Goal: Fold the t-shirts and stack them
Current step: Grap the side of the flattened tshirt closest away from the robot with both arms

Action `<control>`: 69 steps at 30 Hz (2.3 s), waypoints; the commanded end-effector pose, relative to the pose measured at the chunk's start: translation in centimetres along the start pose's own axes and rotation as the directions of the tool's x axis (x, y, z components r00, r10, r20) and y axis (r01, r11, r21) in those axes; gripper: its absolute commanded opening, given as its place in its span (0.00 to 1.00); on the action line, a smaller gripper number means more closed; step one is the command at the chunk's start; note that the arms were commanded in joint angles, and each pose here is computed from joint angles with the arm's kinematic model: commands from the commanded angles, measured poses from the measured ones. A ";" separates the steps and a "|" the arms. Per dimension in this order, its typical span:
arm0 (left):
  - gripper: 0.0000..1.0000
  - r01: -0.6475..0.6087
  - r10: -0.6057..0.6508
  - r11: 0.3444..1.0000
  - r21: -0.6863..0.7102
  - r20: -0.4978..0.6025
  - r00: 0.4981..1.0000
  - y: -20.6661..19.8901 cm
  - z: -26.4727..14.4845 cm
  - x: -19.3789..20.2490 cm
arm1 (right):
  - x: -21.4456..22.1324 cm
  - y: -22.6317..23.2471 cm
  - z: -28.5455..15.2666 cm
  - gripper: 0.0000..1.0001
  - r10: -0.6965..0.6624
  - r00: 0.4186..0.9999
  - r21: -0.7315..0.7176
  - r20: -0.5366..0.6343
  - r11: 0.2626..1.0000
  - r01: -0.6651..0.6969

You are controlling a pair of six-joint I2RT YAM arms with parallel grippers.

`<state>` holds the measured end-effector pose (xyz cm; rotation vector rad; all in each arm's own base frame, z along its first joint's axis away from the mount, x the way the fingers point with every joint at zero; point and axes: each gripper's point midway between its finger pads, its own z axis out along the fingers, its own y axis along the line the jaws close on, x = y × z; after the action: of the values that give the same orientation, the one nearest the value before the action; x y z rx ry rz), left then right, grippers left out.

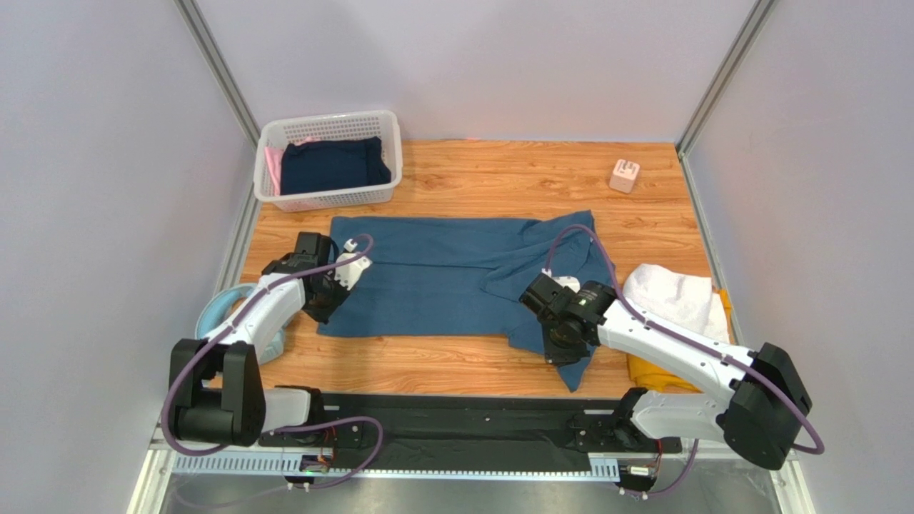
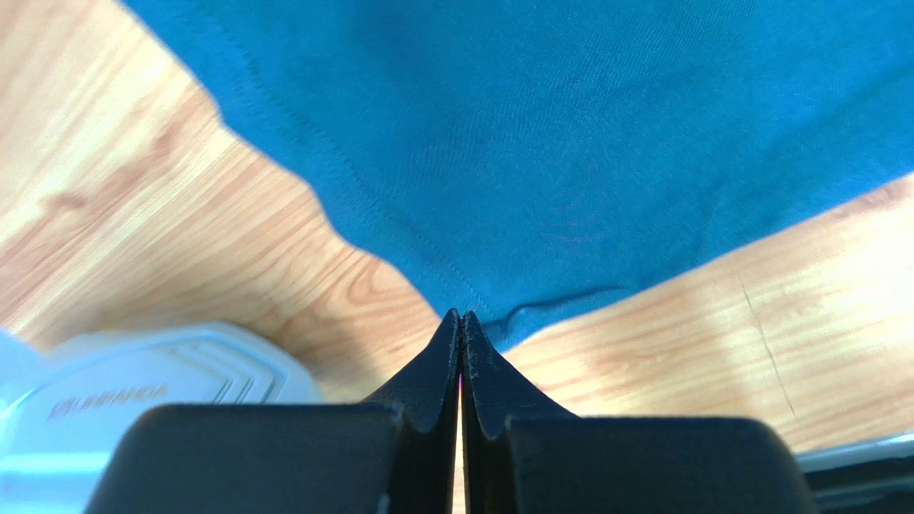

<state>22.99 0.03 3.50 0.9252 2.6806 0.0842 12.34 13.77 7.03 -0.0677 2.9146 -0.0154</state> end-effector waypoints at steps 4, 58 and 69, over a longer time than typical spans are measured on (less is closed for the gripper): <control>0.01 -0.023 0.023 1.000 -0.018 0.038 0.999 0.0 -2.9 0.0 | 1.6 -0.5 -2.0 0.00 0.016 1.000 -0.010 -0.020 1.000 -0.016; 0.10 0.054 -0.051 0.996 0.066 -0.048 0.998 -1.4 1.3 1.4 | 1.9 -0.2 -1.1 0.00 0.000 1.000 -0.044 -0.010 0.999 0.000; 0.02 -0.048 0.051 0.997 0.064 -0.044 0.998 -1.0 -1.9 1.6 | 2.5 -0.8 -2.7 0.00 -0.008 1.000 -0.051 -0.028 0.999 0.007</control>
<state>20.37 0.03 2.33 0.9478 2.7778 0.0176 9.88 12.99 7.58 -0.0800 2.9495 0.0134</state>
